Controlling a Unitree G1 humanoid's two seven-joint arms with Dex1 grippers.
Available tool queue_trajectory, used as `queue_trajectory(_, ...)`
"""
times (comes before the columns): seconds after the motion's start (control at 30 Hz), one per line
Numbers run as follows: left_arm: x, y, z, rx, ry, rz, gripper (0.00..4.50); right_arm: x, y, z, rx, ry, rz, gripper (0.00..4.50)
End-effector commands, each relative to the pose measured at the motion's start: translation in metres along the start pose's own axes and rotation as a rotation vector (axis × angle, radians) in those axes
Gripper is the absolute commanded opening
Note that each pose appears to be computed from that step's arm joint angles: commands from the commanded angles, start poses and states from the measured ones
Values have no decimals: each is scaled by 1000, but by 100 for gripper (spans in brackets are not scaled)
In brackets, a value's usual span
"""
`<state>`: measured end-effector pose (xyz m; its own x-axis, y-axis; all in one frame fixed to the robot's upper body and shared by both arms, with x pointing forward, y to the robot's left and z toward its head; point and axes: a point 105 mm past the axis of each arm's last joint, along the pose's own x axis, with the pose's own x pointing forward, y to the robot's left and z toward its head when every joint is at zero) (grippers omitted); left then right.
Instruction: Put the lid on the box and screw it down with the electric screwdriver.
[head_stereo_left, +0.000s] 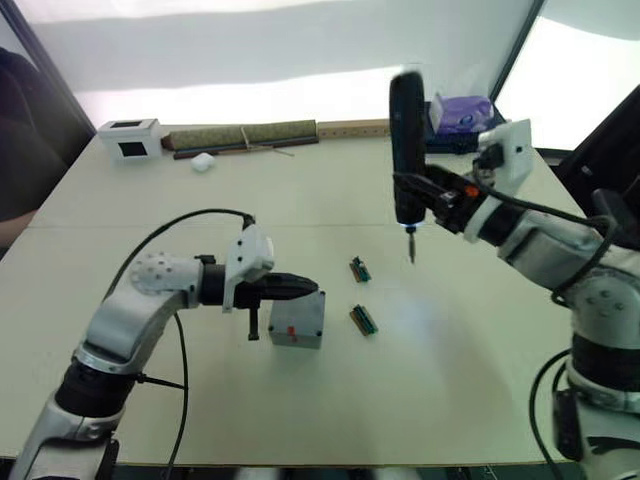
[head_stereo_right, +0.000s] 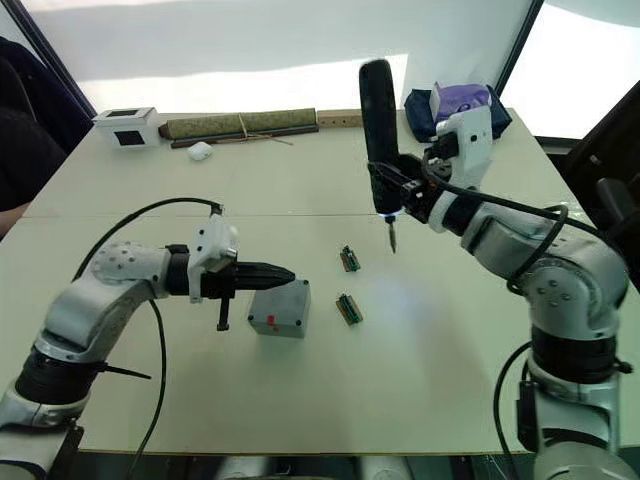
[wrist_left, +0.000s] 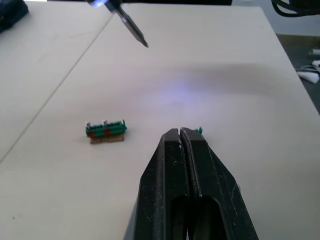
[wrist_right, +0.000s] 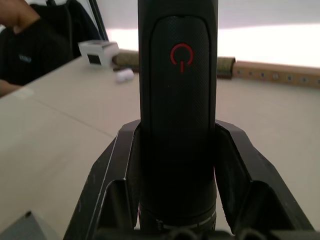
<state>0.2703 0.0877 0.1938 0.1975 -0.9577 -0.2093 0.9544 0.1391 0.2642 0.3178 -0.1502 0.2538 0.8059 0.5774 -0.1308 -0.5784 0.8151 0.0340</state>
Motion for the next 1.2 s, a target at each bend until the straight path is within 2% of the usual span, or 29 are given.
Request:
queue_trajectory(0.03,-9,1,23,83,-36,8,0,-18,1,12,-6,82,15,163)
queue_trajectory(0.27,-12,4,36,114,-70,23,0,-32,-18,-23,124,386,-80,163)
queue_trajectory(0.5,-14,-1,31,97,-68,18,0,-47,-62,-77,333,615,-442,163)
queue_trajectory(0.63,-14,-2,30,94,-60,26,0,-51,-72,-97,385,661,-561,163)
queue_trajectory(0.73,-14,-3,29,95,-57,30,0,-50,-71,-102,391,670,-574,163)
queue_trajectory(0.87,-14,-5,26,94,-40,43,0,-45,-71,-129,468,708,-663,163)
queue_trajectory(1.0,-17,-9,21,71,-12,36,0,-43,-68,-134,486,711,-666,163)
queue_trajectory(1.07,-19,-10,18,63,3,32,0,-42,-69,-126,468,689,-664,249)
queue_trajectory(1.1,-20,-10,18,60,7,32,0,-42,-71,-119,451,672,-667,259)
queue_trajectory(1.2,-22,-10,16,53,16,36,0,-40,-74,-97,407,618,-662,372)
